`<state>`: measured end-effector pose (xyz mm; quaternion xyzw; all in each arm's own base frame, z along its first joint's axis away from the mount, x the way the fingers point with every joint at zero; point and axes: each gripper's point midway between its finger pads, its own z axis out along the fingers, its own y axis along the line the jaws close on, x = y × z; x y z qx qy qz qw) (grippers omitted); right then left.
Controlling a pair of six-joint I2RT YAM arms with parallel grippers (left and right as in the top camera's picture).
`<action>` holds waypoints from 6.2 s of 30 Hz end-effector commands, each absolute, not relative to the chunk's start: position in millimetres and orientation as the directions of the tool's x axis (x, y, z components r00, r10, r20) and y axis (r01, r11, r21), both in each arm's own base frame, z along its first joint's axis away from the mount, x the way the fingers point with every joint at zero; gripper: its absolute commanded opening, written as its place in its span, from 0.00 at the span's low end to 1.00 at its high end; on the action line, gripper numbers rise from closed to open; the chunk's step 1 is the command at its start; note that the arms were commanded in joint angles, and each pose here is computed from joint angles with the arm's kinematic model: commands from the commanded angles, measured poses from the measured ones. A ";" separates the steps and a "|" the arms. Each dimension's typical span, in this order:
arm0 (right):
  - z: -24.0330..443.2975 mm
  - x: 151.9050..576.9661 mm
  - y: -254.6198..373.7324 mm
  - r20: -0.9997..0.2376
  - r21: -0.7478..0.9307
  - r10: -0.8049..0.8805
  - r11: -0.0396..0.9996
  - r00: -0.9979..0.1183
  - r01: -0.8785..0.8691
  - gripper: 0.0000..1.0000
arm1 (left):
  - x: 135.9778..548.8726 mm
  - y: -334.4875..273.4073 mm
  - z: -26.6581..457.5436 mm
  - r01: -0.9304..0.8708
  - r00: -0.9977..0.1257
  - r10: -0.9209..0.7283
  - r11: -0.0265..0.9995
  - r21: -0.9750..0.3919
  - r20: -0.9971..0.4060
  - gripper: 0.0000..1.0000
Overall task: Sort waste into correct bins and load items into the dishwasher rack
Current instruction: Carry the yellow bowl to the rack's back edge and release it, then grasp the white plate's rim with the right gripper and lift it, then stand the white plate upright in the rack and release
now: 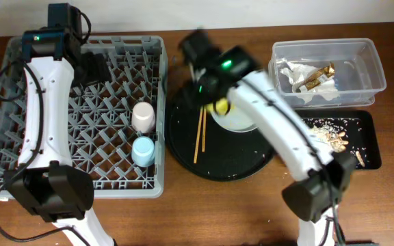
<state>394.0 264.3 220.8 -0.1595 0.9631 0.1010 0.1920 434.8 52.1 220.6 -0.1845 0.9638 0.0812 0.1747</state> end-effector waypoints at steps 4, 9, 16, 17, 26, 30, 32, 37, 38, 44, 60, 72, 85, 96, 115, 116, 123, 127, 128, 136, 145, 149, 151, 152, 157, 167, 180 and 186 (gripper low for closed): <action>334.7 421.0 333.7 -0.750 0.531 -0.221 0.362 -0.624 -0.766 0.04 | 437.3 62.5 323.2 -0.320 -0.801 -0.197 0.939 0.126 -0.565 0.99; 339.3 428.0 384.3 -0.793 0.589 -0.157 0.046 -0.588 -0.807 0.04 | 425.9 62.6 352.1 -0.218 -0.807 -0.063 0.956 0.196 -0.587 0.99; 277.0 466.7 430.3 -0.706 0.707 -0.090 -0.032 -0.703 -0.706 0.04 | 422.3 62.3 349.3 -0.214 -0.818 -0.064 0.956 0.199 -0.571 0.99; 259.5 477.2 432.7 -0.690 0.722 -0.075 0.004 -0.720 -0.692 0.04 | 422.3 62.3 349.3 -0.214 -0.818 -0.064 0.956 0.199 -0.571 0.99; 201.2 524.9 452.3 -0.498 0.862 0.130 0.178 -0.857 -0.474 0.04 | 422.3 62.3 349.3 -0.214 -0.818 -0.064 0.956 0.199 -0.571 0.99; 199.5 521.3 457.8 -0.438 0.899 0.131 0.081 -0.889 -0.431 0.04 | 422.3 62.3 349.3 -0.213 -0.818 -0.064 0.956 0.199 -0.571 0.99; 187.3 526.0 448.5 -0.393 0.918 0.119 0.113 -0.912 -0.381 0.04 | 422.3 62.3 349.3 -0.214 -0.818 -0.064 0.956 0.199 -0.571 0.99; 180.9 530.1 431.8 -0.371 0.925 0.089 0.118 -0.924 -0.360 0.04 | 422.3 62.3 349.3 -0.214 -0.818 -0.064 0.956 0.199 -0.571 0.99; 176.9 528.8 429.1 -0.350 0.932 0.074 0.122 -0.934 -0.340 0.13 | 422.3 62.4 349.4 -0.214 -0.818 -0.064 0.956 0.199 -0.571 0.99; 179.7 526.2 422.4 -0.331 0.939 0.049 0.118 -0.942 -0.324 0.64 | 422.3 62.3 349.3 -0.214 -0.818 -0.064 0.956 0.199 -0.571 0.99; 200.4 529.1 329.5 -0.553 0.625 0.015 0.668 -0.833 -0.403 0.74 | 422.2 62.4 349.3 -0.214 -0.818 -0.064 0.956 0.199 -0.571 0.99; 88.4 418.0 182.6 -0.120 -0.016 -0.290 0.957 -0.950 -0.290 0.66 | 422.3 62.3 349.3 -0.214 -0.818 -0.064 0.956 0.199 -0.571 0.99; 15.2 407.5 198.1 -0.135 -0.168 -0.493 0.866 -0.860 -0.470 0.22 | 422.3 62.3 349.3 -0.214 -0.818 -0.064 0.956 0.199 -0.571 0.99; -3.8 400.8 196.0 -0.071 -0.167 -0.556 0.825 -0.828 -0.540 0.04 | 426.4 70.9 355.8 -0.245 -0.800 -0.059 0.941 0.235 -0.597 0.99; 402.0 453.4 390.8 -0.795 0.581 0.047 0.341 -0.604 -0.739 0.04 | 356.1 156.4 420.7 -0.759 -0.352 -0.559 0.640 -0.121 -0.751 0.99; 407.8 450.7 403.4 -0.787 0.605 0.075 0.295 -0.613 -0.740 0.04 | 356.1 156.4 420.7 -0.759 -0.352 -0.559 0.640 -0.121 -0.751 0.99; 369.0 472.1 449.7 -0.527 0.850 0.164 0.107 -0.834 -0.516 0.04 | 356.0 156.5 420.7 -0.759 -0.352 -0.559 0.640 -0.120 -0.751 0.99; 357.6 492.9 459.7 -0.428 0.902 0.261 0.071 -0.865 -0.425 0.04 | 356.0 156.5 420.7 -0.759 -0.352 -0.559 0.640 -0.121 -0.751 0.99; 359.9 502.0 460.3 -0.403 0.913 0.324 0.070 -0.856 -0.403 0.04 | 356.0 156.5 420.7 -0.759 -0.352 -0.559 0.640 -0.121 -0.751 0.99; 290.4 522.0 481.8 -0.265 0.950 0.667 0.305 -0.696 -0.069 0.04 | 356.0 156.5 420.7 -0.759 -0.352 -0.559 0.640 -0.121 -0.751 0.99; 251.7 520.9 509.3 -0.255 0.955 0.610 0.280 -0.750 -0.097 0.04 | 356.1 156.4 420.7 -0.759 -0.352 -0.559 0.640 -0.120 -0.751 0.99; 249.6 521.3 509.0 -0.257 0.954 0.607 0.286 -0.752 -0.095 0.12 | 356.0 156.5 420.7 -0.759 -0.352 -0.559 0.640 -0.121 -0.751 0.99; 247.6 521.0 509.2 -0.260 0.952 0.605 0.292 -0.753 -0.094 0.59 | 356.1 156.4 420.7 -0.759 -0.352 -0.559 0.640 -0.121 -0.751 0.99; 249.8 520.8 509.9 -0.261 0.953 0.605 0.286 -0.752 -0.101 0.66 | 356.1 156.4 420.7 -0.759 -0.352 -0.559 0.640 -0.121 -0.751 0.99; 323.2 503.2 521.9 -0.410 0.903 0.539 0.126 -0.736 -0.411 0.99 | 356.0 156.5 420.7 -0.759 -0.352 -0.559 0.640 -0.121 -0.751 0.99; 366.7 501.5 388.6 -0.853 0.443 0.139 0.703 -0.503 -0.557 0.98 | 356.0 156.5 420.7 -0.759 -0.352 -0.559 0.640 -0.120 -0.751 0.99; 73.9 431.0 225.0 -0.237 0.048 -0.042 0.997 -0.971 -0.055 0.55 | 356.0 156.5 420.7 -0.759 -0.352 -0.559 0.640 -0.120 -0.751 0.99; 25.5 424.9 220.0 -0.208 0.038 -0.041 0.998 -0.977 -0.050 0.51 | 356.1 156.4 420.7 -0.759 -0.352 -0.559 0.640 -0.120 -0.751 0.99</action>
